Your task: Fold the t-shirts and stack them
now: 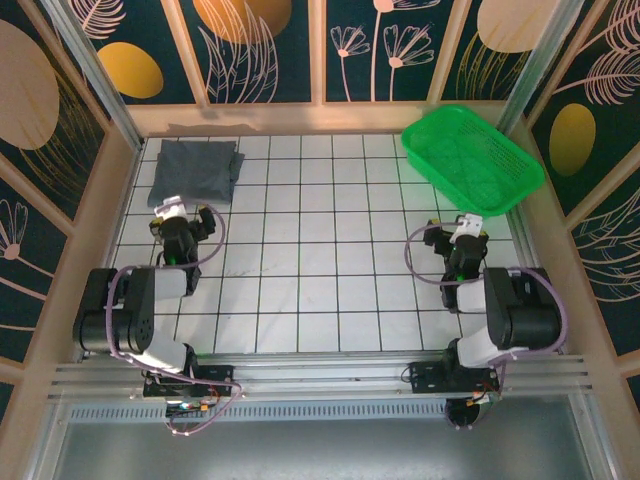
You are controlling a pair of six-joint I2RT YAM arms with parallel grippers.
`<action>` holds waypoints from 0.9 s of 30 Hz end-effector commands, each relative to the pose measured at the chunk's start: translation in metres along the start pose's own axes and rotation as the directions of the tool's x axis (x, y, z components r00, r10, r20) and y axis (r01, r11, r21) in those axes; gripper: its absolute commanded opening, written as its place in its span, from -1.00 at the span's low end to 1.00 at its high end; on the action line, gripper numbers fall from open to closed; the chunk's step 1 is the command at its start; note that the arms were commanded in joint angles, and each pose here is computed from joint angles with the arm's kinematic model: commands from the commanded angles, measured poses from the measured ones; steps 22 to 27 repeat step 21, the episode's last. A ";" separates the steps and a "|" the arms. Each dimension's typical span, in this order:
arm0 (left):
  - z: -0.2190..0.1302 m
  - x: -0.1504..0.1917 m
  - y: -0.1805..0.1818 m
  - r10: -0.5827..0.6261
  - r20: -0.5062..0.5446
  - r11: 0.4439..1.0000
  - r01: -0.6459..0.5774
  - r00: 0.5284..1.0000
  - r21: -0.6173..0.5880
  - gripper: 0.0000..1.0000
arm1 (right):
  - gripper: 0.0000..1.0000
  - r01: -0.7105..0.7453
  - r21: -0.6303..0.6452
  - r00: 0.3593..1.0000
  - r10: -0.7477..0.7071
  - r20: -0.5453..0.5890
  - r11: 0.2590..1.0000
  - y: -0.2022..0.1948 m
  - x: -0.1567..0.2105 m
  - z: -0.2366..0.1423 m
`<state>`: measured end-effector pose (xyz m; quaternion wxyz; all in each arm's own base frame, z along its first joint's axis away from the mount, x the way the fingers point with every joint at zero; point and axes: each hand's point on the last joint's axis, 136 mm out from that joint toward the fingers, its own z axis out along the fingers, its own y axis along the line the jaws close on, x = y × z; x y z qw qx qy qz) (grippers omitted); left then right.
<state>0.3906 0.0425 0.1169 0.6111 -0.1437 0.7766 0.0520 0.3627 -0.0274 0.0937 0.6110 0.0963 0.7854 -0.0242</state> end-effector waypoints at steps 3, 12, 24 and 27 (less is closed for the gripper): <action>-0.050 -0.018 0.011 -0.042 0.254 0.998 0.031 0.966 0.046 0.97 | 0.98 0.021 -0.127 0.989 -0.002 0.148 0.992 0.021 -0.030 -0.010; -0.024 -0.013 0.001 0.003 0.158 0.999 -0.008 0.987 0.035 0.98 | 0.98 0.009 -0.123 0.995 0.003 0.099 0.992 0.019 -0.028 0.004; -0.024 -0.014 0.001 0.003 0.161 0.999 -0.008 0.987 0.035 0.98 | 0.98 0.007 -0.142 0.996 0.006 0.092 0.990 0.021 -0.027 0.005; -0.024 -0.014 0.001 0.003 0.161 0.999 -0.008 0.987 0.035 0.98 | 0.98 0.007 -0.142 0.996 0.006 0.092 0.990 0.021 -0.027 0.005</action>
